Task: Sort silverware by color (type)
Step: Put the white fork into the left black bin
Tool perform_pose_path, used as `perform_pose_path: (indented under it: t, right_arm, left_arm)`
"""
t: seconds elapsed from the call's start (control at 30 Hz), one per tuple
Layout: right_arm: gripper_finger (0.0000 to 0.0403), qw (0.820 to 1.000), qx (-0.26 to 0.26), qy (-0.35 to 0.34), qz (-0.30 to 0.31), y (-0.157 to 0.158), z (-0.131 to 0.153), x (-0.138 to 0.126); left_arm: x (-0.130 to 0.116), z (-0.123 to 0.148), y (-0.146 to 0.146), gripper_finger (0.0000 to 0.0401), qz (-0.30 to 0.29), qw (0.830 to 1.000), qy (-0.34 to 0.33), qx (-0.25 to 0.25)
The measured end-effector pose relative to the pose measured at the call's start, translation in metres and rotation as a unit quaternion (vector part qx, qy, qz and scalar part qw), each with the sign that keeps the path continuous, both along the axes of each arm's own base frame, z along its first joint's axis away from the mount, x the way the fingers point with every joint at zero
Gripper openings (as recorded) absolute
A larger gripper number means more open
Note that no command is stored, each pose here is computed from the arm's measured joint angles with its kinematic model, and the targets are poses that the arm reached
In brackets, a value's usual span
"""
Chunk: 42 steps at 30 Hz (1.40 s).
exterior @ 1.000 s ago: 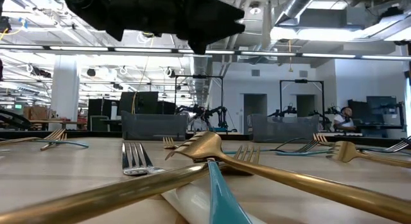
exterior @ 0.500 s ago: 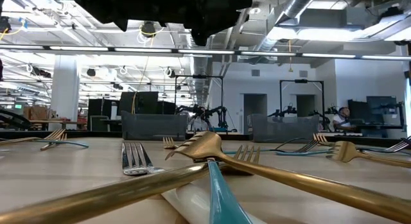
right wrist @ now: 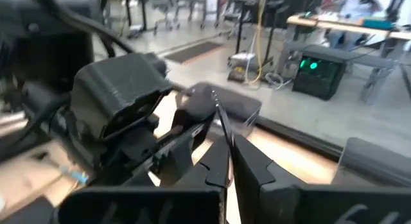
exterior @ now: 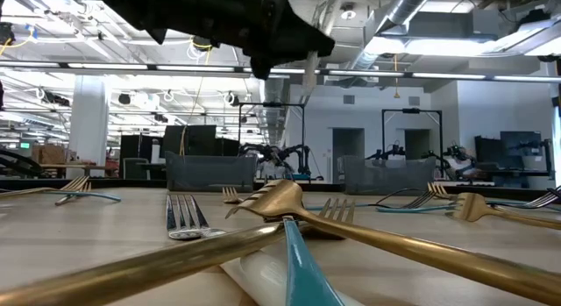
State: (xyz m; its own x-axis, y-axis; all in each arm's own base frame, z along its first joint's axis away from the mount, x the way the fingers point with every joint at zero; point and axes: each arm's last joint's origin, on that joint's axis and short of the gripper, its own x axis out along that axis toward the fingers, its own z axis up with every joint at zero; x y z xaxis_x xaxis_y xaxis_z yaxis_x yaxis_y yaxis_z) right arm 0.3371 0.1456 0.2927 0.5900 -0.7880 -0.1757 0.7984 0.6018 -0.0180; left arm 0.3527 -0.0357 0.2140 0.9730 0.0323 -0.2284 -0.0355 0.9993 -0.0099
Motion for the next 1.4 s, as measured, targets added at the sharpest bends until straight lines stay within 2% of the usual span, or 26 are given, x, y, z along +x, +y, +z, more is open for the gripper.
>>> perform_pose_path:
  t: [0.1,0.23,0.33,0.4,0.5,0.67,0.8,0.93,1.07,1.17,1.4]
  right_arm:
    - [0.0036,1.000,0.008,0.007,0.009,0.000,-0.002,0.000]
    - [0.0057,1.000,0.003,0.019,0.010,-0.001,-0.003,0.000]
    - [0.0069,1.000,-0.015,0.019,-0.003,-0.002,0.000,-0.002]
    - [0.0074,0.999,-0.020,0.027,-0.002,-0.001,-0.001,-0.004]
    - [0.0079,0.999,-0.028,0.046,0.003,0.000,-0.003,-0.007]
    - [0.0081,0.996,-0.040,0.077,0.014,0.003,-0.006,-0.013]
    - [0.0081,0.993,-0.040,0.110,0.025,0.003,-0.010,-0.018]
    - [0.0081,0.988,-0.029,0.147,0.028,0.001,-0.016,-0.028]
    - [0.0081,0.983,0.016,0.180,0.014,-0.004,-0.022,-0.041]
    - [0.0082,0.980,0.049,0.193,-0.013,-0.009,-0.024,-0.051]
    - [0.0082,0.977,0.060,0.200,-0.041,-0.009,-0.024,-0.066]
  left_arm:
    - [-0.003,-0.006,-0.008,0.0033,0.033,0.999,0.032,0.021]
    - [-0.012,-0.007,-0.014,0.0037,0.087,0.988,0.078,0.098]
    - [-0.023,-0.004,-0.011,0.0036,0.096,0.978,0.123,0.136]
    - [-0.032,0.008,-0.003,0.0035,0.102,0.975,0.136,0.146]
    - [-0.046,0.019,0.022,0.0035,0.129,0.963,0.173,0.162]
    - [-0.066,0.018,0.081,0.0036,0.148,0.930,0.275,0.191]
    - [-0.085,0.006,0.134,0.0036,0.208,0.888,0.357,0.200]
    - [-0.099,0.006,0.171,0.0036,0.239,0.861,0.387,0.228]
    - [-0.110,0.004,0.199,0.0036,0.257,0.842,0.405,0.247]
    - [-0.113,0.005,0.210,0.0047,0.264,0.837,0.404,0.259]
    - [-0.116,0.001,0.220,0.0121,0.253,0.831,0.414,0.270]
